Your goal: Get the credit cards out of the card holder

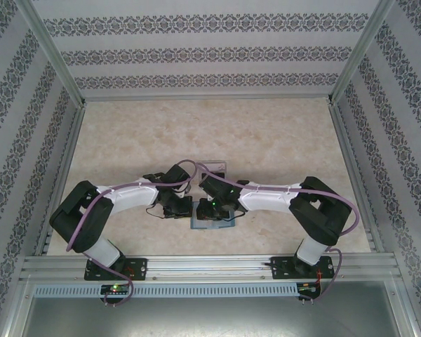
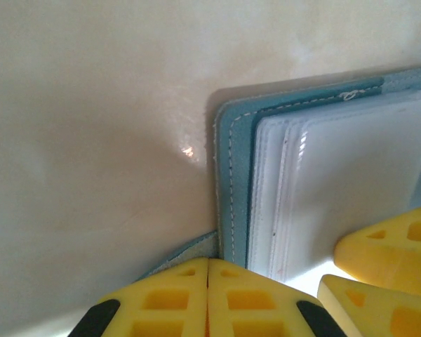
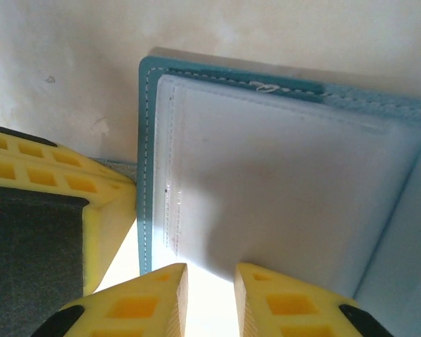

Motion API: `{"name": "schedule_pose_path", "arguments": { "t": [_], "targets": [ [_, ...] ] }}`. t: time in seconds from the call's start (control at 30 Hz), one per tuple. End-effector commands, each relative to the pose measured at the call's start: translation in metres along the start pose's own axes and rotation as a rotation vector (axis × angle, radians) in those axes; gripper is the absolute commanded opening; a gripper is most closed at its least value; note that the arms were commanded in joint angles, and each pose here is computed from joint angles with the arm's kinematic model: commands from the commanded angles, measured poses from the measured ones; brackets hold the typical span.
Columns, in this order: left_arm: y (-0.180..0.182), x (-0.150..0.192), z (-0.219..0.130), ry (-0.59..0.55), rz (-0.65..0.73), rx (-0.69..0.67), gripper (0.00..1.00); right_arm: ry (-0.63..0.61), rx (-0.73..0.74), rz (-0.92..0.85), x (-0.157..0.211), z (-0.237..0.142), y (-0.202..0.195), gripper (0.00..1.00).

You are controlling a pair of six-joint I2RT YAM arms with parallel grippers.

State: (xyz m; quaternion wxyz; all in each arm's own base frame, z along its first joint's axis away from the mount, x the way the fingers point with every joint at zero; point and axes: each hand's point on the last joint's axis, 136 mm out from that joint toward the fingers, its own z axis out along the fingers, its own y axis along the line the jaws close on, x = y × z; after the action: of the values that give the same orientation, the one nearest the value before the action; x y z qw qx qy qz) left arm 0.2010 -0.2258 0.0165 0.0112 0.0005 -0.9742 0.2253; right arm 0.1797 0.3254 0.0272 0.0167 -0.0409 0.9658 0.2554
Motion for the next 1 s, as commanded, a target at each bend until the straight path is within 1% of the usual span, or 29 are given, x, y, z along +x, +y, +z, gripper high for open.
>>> {"name": "schedule_pose_path", "arguments": {
  "t": [0.0,0.13,0.2,0.47,0.77,0.97],
  "targets": [
    [0.015,0.007,0.005,0.008,-0.006,-0.029,0.09,0.003,0.111,0.011,0.005,-0.001,-0.018,0.29],
    [0.016,0.009,0.006,0.007,-0.011,-0.026,0.09,0.003,0.165,-0.005,0.007,-0.006,-0.021,0.34],
    [0.015,0.007,0.006,0.001,-0.01,-0.019,0.09,0.012,0.193,-0.028,0.008,-0.007,-0.021,0.38],
    [0.012,0.005,0.005,-0.008,0.0,-0.014,0.09,-0.011,0.354,-0.097,0.004,-0.02,-0.028,0.52],
    [0.014,0.004,0.004,-0.009,0.006,-0.022,0.09,-0.015,0.442,-0.123,0.002,-0.025,-0.034,0.56],
    [0.014,0.004,0.004,-0.009,0.01,-0.025,0.09,-0.025,0.499,-0.131,0.003,-0.035,-0.044,0.57]
  ]
}}
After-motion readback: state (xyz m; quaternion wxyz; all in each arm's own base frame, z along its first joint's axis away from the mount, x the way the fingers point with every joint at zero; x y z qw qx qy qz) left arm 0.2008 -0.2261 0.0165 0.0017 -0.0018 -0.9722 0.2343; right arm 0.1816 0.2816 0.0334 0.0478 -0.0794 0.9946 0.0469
